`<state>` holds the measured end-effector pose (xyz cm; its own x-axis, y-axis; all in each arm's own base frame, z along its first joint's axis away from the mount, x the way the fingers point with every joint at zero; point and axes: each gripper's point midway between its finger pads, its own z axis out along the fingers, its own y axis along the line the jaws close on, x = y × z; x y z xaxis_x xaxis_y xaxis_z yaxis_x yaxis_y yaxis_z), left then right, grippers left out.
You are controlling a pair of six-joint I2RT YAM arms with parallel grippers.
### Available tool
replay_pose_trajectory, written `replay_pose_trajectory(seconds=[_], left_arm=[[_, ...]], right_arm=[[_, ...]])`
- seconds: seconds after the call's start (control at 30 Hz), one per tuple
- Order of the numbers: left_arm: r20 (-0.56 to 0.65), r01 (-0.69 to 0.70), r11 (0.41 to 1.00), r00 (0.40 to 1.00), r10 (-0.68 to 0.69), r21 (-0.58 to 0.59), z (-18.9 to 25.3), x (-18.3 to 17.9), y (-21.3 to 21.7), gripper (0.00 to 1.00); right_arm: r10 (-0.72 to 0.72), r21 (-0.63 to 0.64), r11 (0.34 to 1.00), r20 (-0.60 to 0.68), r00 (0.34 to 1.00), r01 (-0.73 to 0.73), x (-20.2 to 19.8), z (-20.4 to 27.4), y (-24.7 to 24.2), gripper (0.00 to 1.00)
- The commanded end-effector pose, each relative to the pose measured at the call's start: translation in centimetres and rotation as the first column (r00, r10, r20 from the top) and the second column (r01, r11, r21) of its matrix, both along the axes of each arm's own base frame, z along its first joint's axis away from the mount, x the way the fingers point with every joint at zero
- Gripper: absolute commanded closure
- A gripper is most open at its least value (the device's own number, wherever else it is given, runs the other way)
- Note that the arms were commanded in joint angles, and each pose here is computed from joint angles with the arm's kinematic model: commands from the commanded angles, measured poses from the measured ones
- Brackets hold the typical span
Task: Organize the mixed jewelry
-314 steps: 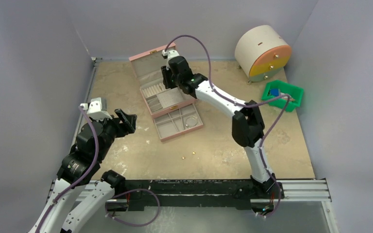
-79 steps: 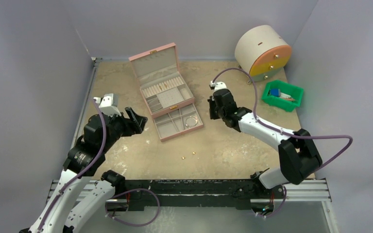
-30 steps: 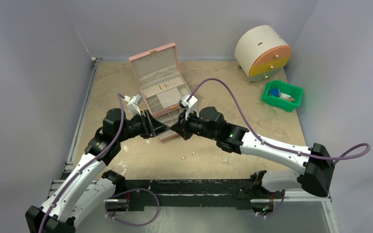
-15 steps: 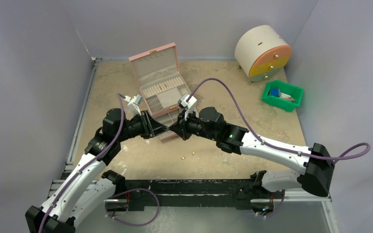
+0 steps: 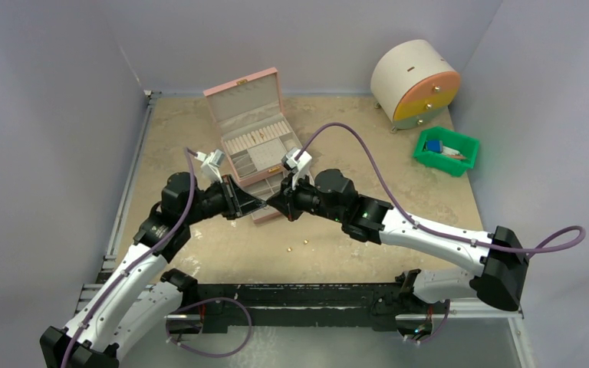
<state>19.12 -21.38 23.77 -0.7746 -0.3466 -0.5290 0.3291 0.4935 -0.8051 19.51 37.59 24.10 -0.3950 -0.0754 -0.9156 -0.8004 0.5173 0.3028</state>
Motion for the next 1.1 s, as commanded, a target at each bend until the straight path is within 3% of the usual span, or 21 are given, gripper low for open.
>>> replay_pose_trajectory(seconds=[0.0, 0.23, 0.37, 0.7, 1.07], left_arm=[[0.062, 0.014, 0.999, 0.998, -0.011, -0.042, 1.6, 0.0, -0.2, 1.0], [0.08, 0.009, 0.999, 0.997, -0.006, -0.041, 1.8, 0.0, -0.1, 1.0], [0.11, 0.019, 0.998, 0.994, -0.012, -0.056, 2.5, -0.2, -0.1, 1.0], [0.299, 0.149, 0.966, 0.951, -0.081, -0.21, 7.9, -2.6, -0.8, 1.0], [0.384, 0.274, 0.938, 0.906, -0.179, -0.211, 10.2, -5.2, -1.0, 1.0]], right_arm=[[0.002, 0.116, 0.993, 0.047, 0.999, -0.008, -0.3, 4.3, 0.3, 1.0], [0.023, 0.134, 0.99, 0.044, 0.999, -0.029, -1.4, 4.7, -0.8, 0.7], [0.078, 0.144, 0.987, 0.013, 0.997, -0.079, -3.1, 4.9, -1.6, 0.61], [0.165, 0.229, 0.96, -0.002, 0.986, -0.161, -5.5, 6.8, -2.5, 0.53], [0.314, 0.338, 0.893, 0.01, 0.949, -0.298, -7.8, 9.7, -2.6, 0.5]])
